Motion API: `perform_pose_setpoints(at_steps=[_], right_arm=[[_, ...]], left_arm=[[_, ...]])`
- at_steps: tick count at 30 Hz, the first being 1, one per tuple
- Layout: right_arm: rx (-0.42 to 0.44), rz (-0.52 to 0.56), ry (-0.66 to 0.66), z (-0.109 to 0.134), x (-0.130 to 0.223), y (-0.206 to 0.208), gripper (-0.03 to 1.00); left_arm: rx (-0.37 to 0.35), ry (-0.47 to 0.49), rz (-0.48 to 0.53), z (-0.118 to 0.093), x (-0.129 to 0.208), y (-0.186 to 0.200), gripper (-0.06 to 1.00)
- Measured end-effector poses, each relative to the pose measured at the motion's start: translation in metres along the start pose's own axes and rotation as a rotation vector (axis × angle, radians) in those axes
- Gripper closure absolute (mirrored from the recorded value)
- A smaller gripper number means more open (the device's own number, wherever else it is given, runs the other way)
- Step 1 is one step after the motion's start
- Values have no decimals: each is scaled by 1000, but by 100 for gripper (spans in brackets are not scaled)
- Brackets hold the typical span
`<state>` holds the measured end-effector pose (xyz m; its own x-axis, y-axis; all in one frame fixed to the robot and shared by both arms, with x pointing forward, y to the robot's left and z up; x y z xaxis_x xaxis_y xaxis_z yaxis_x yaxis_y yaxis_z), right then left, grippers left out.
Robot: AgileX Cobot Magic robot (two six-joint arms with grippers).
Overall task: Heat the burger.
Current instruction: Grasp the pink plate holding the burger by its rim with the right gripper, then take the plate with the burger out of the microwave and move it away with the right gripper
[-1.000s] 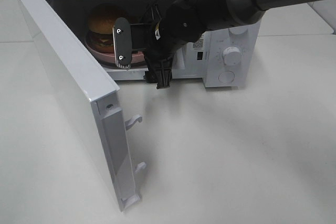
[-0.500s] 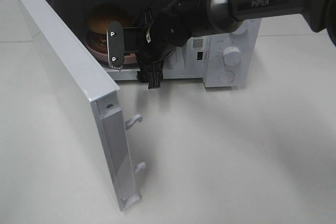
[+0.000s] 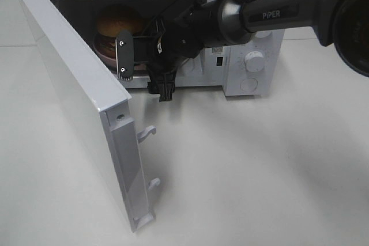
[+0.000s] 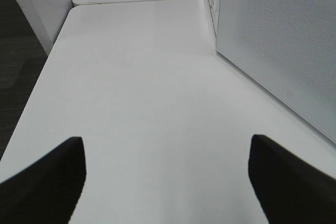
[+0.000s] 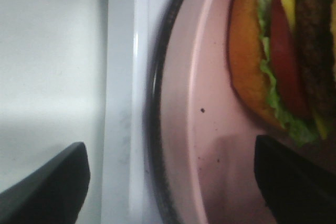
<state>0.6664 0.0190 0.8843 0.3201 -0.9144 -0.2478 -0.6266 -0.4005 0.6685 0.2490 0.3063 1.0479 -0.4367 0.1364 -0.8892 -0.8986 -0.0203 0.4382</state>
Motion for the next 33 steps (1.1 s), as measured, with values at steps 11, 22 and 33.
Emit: perform_pose_setpoints(at_steps=[11, 22, 33], right_arm=[[-9, 1, -12, 4, 1, -3, 36], [-16, -4, -23, 3, -6, 0, 87], [-28, 8, -51, -1, -5, 6, 88]], left_arm=[[0, 0, 0, 0, 0, 0, 17], [-3, -2, 0, 0, 0, 0, 17], [-3, -2, 0, 0, 0, 0, 17]])
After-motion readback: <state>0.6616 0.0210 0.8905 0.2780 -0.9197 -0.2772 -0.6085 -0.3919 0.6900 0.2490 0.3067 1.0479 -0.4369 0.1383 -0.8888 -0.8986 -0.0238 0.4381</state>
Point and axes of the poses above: a point on each arm's last joint axis where the gripper is mounted, y pointing back along that axis away from the gripper, z along the wrist's bending axis when the last joint is at zero, x = y × z, the point moved 2 cm from there along -y, pointing out along that axis toward the gripper, and after that the axes turned 3 degrees about -y, right-handed, at the moved point
